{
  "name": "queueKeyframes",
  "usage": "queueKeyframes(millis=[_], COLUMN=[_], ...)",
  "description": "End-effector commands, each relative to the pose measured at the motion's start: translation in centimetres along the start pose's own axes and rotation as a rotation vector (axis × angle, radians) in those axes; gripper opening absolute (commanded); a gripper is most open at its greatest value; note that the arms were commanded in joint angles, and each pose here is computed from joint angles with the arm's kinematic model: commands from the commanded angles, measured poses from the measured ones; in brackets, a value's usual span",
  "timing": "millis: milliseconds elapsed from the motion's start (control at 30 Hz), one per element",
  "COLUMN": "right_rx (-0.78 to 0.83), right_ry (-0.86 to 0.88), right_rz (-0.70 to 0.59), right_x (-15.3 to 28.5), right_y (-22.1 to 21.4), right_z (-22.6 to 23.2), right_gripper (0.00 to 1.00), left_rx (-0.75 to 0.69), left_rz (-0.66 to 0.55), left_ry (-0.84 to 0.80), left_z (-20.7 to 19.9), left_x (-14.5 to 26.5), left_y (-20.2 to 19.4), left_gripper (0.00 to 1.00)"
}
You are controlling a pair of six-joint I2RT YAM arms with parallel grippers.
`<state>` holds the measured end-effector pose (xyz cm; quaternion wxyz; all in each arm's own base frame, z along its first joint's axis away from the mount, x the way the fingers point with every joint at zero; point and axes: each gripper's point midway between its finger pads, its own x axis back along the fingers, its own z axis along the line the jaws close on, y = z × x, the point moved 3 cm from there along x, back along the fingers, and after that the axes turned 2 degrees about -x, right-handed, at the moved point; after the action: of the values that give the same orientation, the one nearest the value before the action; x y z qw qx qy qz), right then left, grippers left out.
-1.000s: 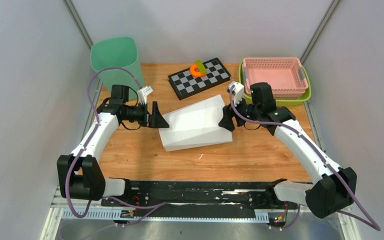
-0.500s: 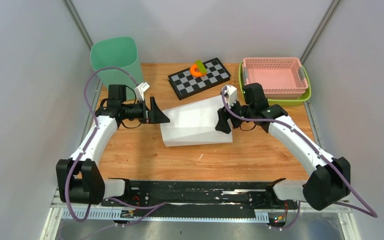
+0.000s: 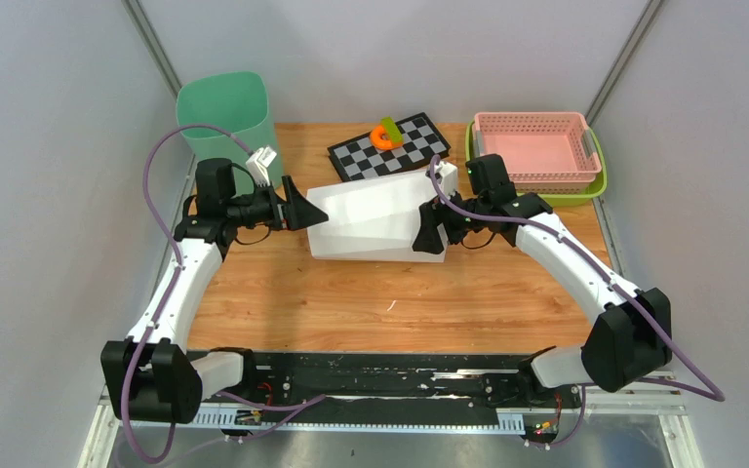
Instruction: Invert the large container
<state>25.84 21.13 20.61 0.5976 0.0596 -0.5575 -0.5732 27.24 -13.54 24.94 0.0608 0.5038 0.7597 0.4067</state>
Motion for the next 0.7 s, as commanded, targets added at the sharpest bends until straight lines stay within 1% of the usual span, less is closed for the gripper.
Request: queueKeyframes(millis=[0,167,367,667], right_rx=[0.023,0.005,-0.025,-0.144], right_ry=[0.248,0.308,0.388,0.465], right_rz=[-0.011,-0.001,0.011,0.070], right_x=[-0.5,-0.6,-1.1,-3.5], right_y=[1.2,1.0,0.6,-0.2], right_z=[4.1,4.8,5.4,4.9], right_gripper=[0.75,0.77,0.78,0.78], left_rx=[-0.094,-0.142,-0.160,-0.182], left_rz=[-0.027,-0.073,-0.087,-0.107], left_ry=[-0.194,-0.185,-0.176,-0.135], left_z=[-5.0,-6.3,-7.2,-8.4], left_x=[1.0,1.8,2.5,3.5], left_y=[1.3,2.1,2.7,3.7], left_gripper=[1.00,1.00,1.00,1.00])
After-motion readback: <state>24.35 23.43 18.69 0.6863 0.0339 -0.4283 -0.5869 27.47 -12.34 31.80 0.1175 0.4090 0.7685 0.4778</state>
